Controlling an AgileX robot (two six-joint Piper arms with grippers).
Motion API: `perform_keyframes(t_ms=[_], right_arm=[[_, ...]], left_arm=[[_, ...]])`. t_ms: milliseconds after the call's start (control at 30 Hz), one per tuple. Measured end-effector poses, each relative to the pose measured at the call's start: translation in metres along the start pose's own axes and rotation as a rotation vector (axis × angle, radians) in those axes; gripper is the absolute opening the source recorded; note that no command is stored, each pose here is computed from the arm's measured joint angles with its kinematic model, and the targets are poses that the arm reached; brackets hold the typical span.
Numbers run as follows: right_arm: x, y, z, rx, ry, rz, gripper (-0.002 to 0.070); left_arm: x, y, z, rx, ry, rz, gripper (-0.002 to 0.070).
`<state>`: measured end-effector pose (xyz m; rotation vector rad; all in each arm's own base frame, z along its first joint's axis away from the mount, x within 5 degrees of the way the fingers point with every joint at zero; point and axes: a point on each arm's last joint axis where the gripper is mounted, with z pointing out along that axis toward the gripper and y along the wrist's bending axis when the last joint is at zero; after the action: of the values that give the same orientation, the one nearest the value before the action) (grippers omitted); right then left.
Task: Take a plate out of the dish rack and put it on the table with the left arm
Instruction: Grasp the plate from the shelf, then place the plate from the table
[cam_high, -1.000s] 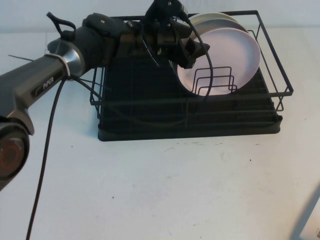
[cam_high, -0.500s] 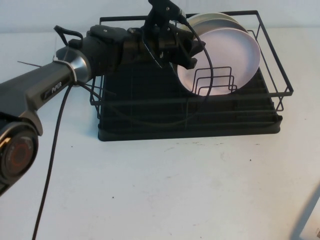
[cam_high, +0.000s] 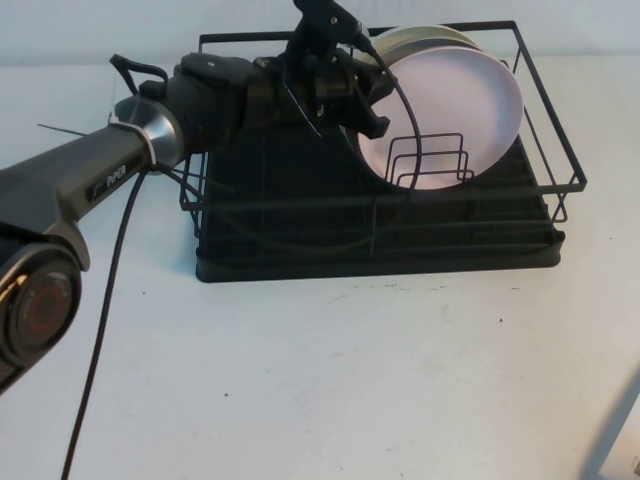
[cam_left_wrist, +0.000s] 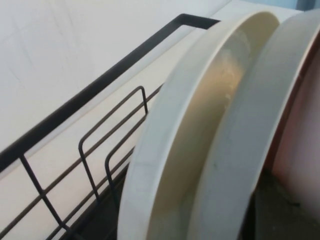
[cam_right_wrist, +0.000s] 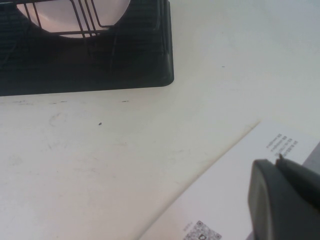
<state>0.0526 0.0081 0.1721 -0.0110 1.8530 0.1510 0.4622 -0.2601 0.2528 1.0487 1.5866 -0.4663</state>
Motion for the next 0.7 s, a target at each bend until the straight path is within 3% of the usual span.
perform_keyframes(t_ms=[233,533,700], right_arm=[[0.0,0.0,0.0,0.0,0.0,0.0,-0.0018],[0.0,0.0,0.0,0.0,0.0,0.0,-0.0018],[0.0,0.0,0.0,0.0,0.0,0.0,-0.0018]], left_arm=[[-0.016,0.001,-0.007,0.006,-0.031,0.036,0.0044],[-0.085,0.001,-0.058,-0.017,-0.106,0.218,0.0034],[-0.125,-0.006,-0.094,0.006,-0.169,0.215,0.0033]])
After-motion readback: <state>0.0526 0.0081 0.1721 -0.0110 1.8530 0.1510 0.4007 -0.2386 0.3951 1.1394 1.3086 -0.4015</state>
